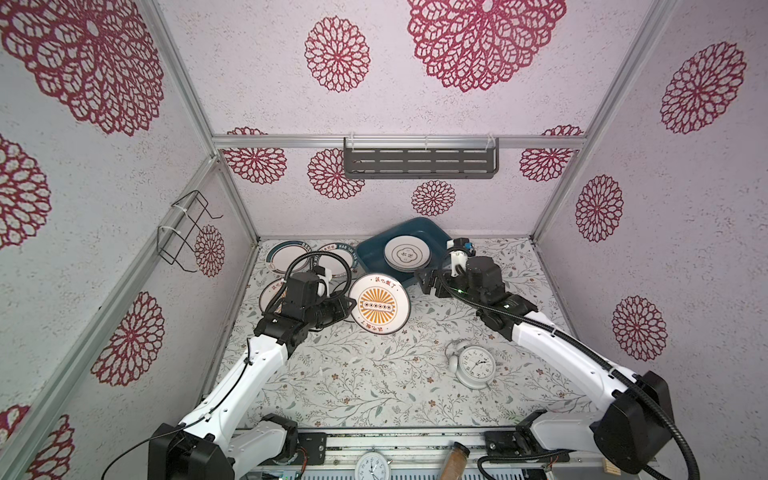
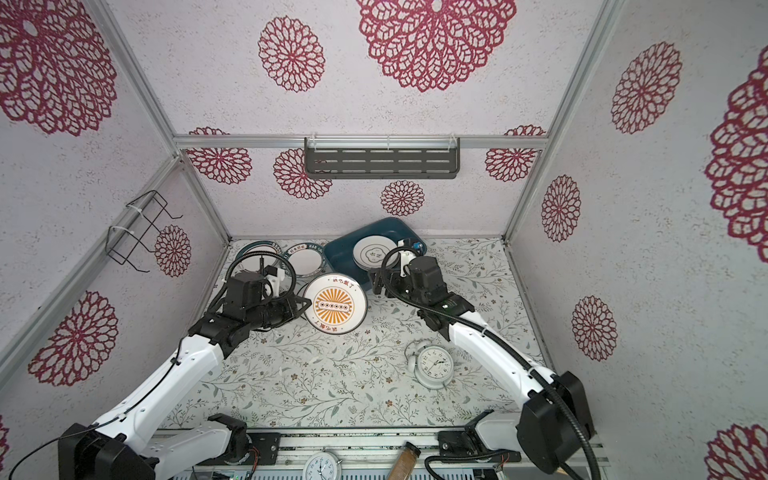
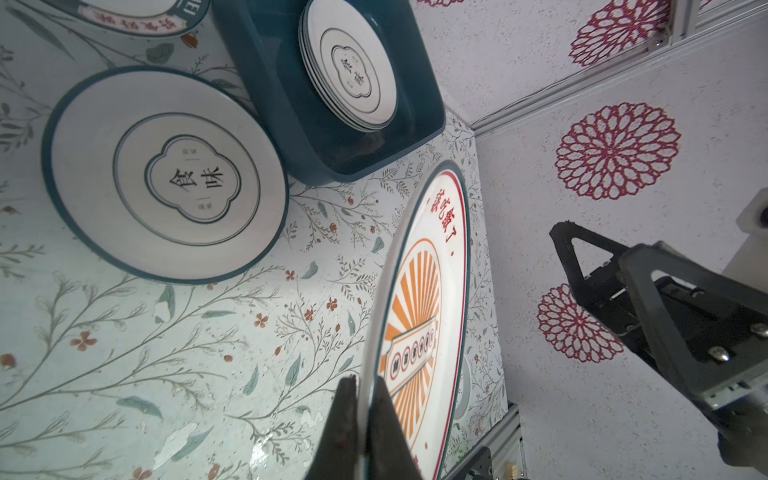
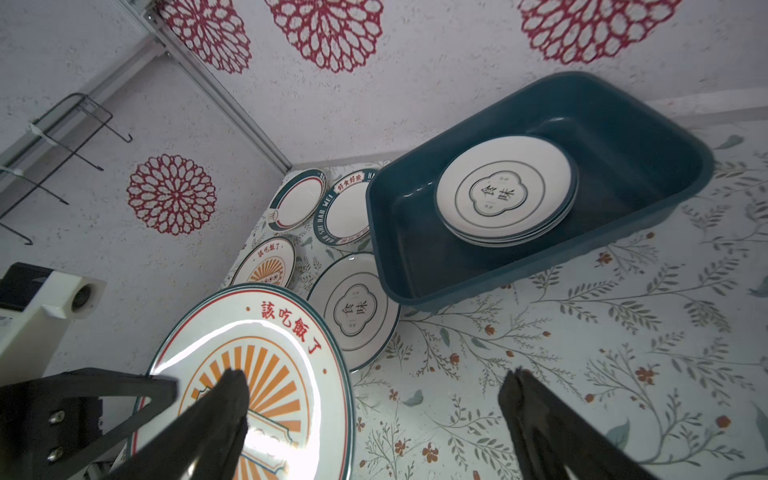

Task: Place the plates into the plastic bin on the countertop
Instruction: 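Lower the sunburst plate into the teal bin with left gripper while right draws back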

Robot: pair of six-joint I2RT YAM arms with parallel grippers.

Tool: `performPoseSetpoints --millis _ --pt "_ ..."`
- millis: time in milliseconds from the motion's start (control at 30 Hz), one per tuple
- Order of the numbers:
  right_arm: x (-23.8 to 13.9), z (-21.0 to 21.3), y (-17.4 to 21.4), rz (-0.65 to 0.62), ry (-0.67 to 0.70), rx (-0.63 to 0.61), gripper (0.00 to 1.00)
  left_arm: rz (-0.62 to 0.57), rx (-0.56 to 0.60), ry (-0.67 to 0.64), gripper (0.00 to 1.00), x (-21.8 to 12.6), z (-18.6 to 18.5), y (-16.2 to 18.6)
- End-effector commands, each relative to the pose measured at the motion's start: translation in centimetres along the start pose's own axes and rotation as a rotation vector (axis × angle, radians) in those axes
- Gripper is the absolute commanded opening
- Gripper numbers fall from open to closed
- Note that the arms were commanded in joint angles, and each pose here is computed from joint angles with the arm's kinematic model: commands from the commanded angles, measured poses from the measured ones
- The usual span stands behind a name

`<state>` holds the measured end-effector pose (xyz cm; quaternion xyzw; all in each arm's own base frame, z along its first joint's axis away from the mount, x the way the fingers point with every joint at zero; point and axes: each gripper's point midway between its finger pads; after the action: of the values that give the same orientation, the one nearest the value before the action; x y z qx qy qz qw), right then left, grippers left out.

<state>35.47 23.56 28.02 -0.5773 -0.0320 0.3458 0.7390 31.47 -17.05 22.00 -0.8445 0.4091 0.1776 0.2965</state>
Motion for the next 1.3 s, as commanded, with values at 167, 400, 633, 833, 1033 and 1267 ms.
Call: performPoseSetpoints --millis 167,400,633,833,1033,1267 --pt "-2.9 -1.6 -2.1 -0.113 0.058 -0.014 0.99 -0.029 0.036 0.071 0.0 1.4 -3.4 -2.8" --pt "-3.6 -2.8 -1.9 -0.114 0.091 -0.005 0.99 -0.041 0.054 0.035 0.0 4.7 -4.2 -5.9" --pt "-4.9 -3.9 -1.6 -0.129 0.139 0.006 0.99 -0.071 0.06 0.033 0.0 9.5 -5.4 -10.1" --pt "-6.7 -5.1 -1.6 -0.154 0.211 0.01 0.99 -0.065 -0.02 -0.011 0.0 15.2 -4.4 -13.0" --pt "-8.3 -6.2 -0.9 -0.153 0.267 0.04 0.99 -0.064 -0.041 -0.002 0.0 21.0 -4.2 -15.7" --pt "-8.7 -6.7 0.1 -0.15 0.283 0.081 0.99 -0.101 -0.087 -0.004 0.0 25.1 -3.1 -17.7"
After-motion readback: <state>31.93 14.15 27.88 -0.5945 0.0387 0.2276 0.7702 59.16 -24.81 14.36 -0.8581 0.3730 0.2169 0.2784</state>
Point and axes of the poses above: each gripper's point midway between its finger pads, its own x axis out along the fingers, its own z axis along the line the jaws close on, y = z × x, and after that the axes turned 9 degrees about -x, right-handed
